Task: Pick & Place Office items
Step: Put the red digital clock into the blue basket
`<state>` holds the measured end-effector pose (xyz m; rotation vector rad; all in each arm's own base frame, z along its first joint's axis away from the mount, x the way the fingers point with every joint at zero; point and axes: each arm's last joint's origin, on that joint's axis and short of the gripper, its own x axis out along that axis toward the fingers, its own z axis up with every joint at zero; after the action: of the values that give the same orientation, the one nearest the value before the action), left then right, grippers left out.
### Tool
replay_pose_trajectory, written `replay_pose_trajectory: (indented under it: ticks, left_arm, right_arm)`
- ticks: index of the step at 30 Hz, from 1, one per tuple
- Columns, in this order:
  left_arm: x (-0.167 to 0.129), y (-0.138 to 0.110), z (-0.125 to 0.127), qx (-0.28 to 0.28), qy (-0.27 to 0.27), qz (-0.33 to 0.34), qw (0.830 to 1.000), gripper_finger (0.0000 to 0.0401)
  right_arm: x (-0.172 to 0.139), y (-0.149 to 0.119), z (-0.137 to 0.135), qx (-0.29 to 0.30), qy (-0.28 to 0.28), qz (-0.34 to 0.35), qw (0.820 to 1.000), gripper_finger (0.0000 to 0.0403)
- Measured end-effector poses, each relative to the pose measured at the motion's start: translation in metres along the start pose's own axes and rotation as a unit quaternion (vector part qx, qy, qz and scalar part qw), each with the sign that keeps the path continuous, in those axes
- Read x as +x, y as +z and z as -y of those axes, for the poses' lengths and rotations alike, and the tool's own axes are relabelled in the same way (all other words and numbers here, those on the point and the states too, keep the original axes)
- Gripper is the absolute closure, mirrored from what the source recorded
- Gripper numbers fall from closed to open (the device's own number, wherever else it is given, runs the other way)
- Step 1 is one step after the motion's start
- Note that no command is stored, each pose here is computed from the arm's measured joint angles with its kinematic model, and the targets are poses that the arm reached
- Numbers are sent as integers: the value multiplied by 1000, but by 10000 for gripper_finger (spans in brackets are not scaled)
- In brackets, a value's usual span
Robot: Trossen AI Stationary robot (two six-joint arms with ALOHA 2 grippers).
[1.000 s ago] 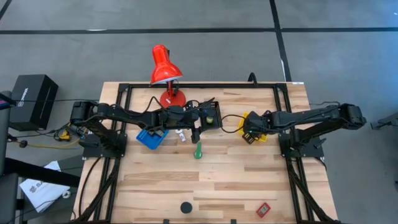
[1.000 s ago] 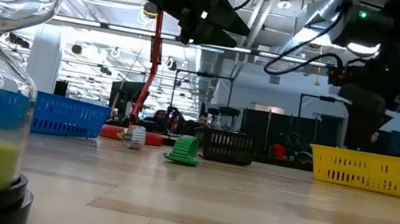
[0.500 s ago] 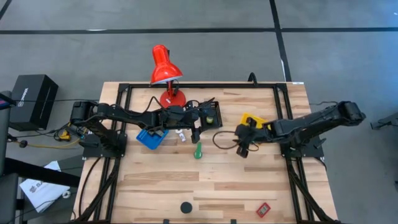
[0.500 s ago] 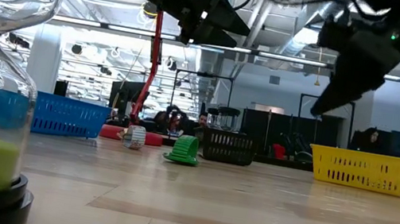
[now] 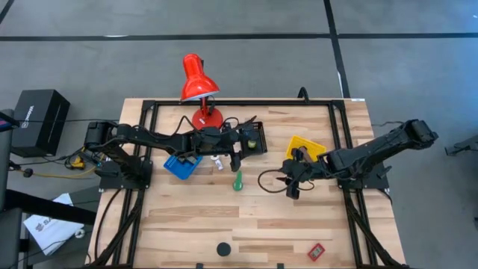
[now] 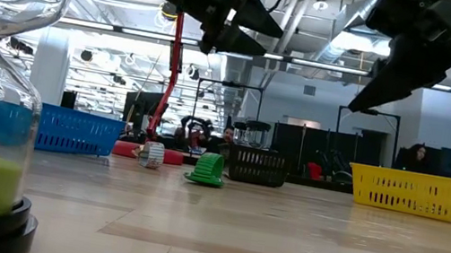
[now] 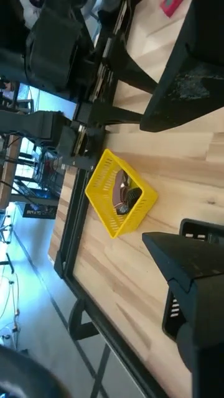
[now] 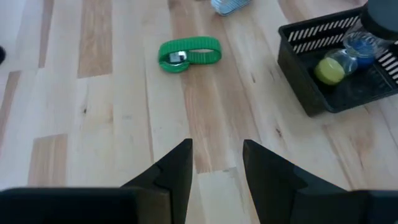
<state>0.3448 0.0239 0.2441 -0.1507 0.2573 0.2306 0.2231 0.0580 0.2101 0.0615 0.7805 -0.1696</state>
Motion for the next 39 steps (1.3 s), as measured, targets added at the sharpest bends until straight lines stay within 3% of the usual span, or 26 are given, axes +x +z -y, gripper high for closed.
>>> replay_pose_trajectory:
  ticks: [9,19,24,29,31,33,39]
  left_arm:
    - [-1,-1,6,1,-76,-13,997,128]
    - [-2,-3,15,6,-91,-15,996,128]
    - [-2,-3,15,6,-91,-15,996,128]
    - [-2,-3,15,6,-91,-15,996,128]
    - [-2,-3,15,6,-91,-15,996,128]
    - [-2,-3,15,6,-91,-15,996,128]
    - [-2,-3,16,5,-92,-15,996,128]
  right_arm:
    - [0,0,1,-19,-1,-1,1000,270]
    - [3,5,10,-34,-12,9,999,269]
    - [2,4,2,-45,63,-2,997,269]
    - [-6,-1,-20,-112,119,7,987,269]
    - [-11,-3,-32,-126,165,14,978,269]
    - [-17,-5,-46,-123,215,23,969,269]
    - [-41,-20,-83,-101,290,28,951,269]
